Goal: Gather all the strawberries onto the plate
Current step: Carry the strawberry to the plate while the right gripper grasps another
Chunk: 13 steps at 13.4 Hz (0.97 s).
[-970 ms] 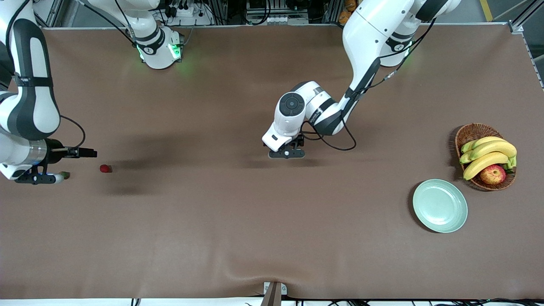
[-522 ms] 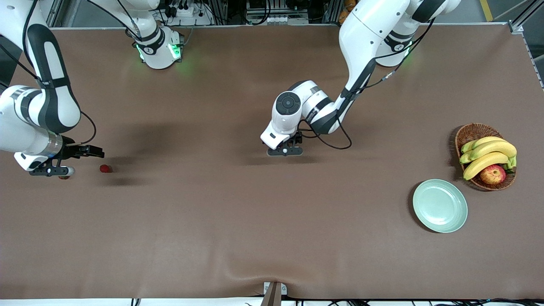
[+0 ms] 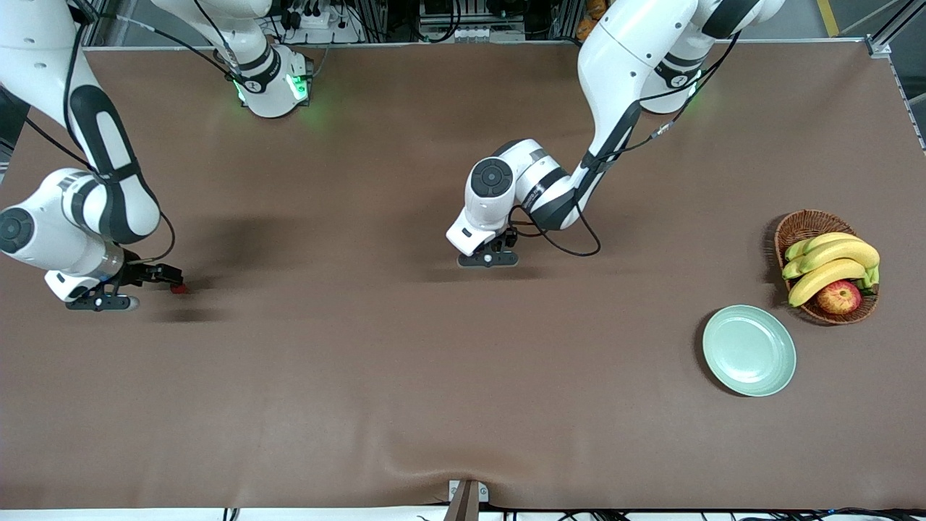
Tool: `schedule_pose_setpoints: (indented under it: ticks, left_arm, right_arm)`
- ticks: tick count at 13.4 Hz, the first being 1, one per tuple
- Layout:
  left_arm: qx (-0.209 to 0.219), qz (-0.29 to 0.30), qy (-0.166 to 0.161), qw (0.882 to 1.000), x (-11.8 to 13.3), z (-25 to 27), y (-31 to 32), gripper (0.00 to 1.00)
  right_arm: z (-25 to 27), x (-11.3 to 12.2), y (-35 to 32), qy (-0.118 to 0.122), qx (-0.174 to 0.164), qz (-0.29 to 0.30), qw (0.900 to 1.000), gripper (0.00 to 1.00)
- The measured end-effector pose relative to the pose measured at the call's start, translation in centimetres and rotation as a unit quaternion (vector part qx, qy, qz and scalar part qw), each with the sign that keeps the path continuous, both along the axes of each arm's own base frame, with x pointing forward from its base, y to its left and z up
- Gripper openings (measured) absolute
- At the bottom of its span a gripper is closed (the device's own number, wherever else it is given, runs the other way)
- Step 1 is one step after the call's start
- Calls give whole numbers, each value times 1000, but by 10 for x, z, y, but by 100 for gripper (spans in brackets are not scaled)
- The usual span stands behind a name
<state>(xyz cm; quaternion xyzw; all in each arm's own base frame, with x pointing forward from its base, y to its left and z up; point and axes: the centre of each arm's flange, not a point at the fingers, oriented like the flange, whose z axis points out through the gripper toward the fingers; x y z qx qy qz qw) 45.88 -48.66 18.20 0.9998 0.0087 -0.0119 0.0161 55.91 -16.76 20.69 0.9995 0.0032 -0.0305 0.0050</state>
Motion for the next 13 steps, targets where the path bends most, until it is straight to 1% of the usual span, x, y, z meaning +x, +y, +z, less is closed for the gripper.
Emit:
schedule_pose_setpoints:
  ticks: [2, 3, 4, 5, 6, 7, 8, 9, 10, 11, 13]
  left_arm:
    - [1, -1, -1, 1000, 1, 0, 1, 71]
    - [1, -1, -1, 1000, 1, 0, 1, 71]
    - [1, -1, -1, 1000, 1, 0, 1, 62]
    - [1, -1, -1, 1000, 0, 0, 1, 49]
    - [1, -1, -1, 1000, 0, 0, 1, 43]
    - [1, -1, -1, 1000, 0, 0, 1, 43]
    - [1, -1, -1, 1000, 0, 0, 1, 36]
    - [2, -1, -1, 1000, 0, 0, 1, 33]
    - [2, -1, -1, 1000, 1, 0, 1, 33]
    - [2, 0, -1, 1000, 1, 0, 1, 33]
    - [1, 7, -2, 1000, 7, 2, 5, 33]
  right_arm:
    - [-6, 0, 1, 2, 2, -2, 1000, 100]
    - [-8, 0, 2, 3, 4, -2, 1000, 94]
    - [-10, -1, 3, 3, 5, -4, 1000, 93]
    - [-13, 0, 4, 3, 5, -4, 1000, 82]
    - [-16, 0, 5, 3, 5, -4, 1000, 71]
    - [-19, -1, 5, 6, 6, -3, 1000, 67]
    - [-22, -1, 7, 7, 7, -2, 1000, 67]
    - [-24, -1, 8, 8, 7, -2, 1000, 58]
    - [-25, -1, 8, 8, 7, -2, 1000, 44]
    - [-25, 0, 8, 6, 7, -2, 1000, 34]
    - [-24, 2, 10, 5, 7, 0, 1000, 34]
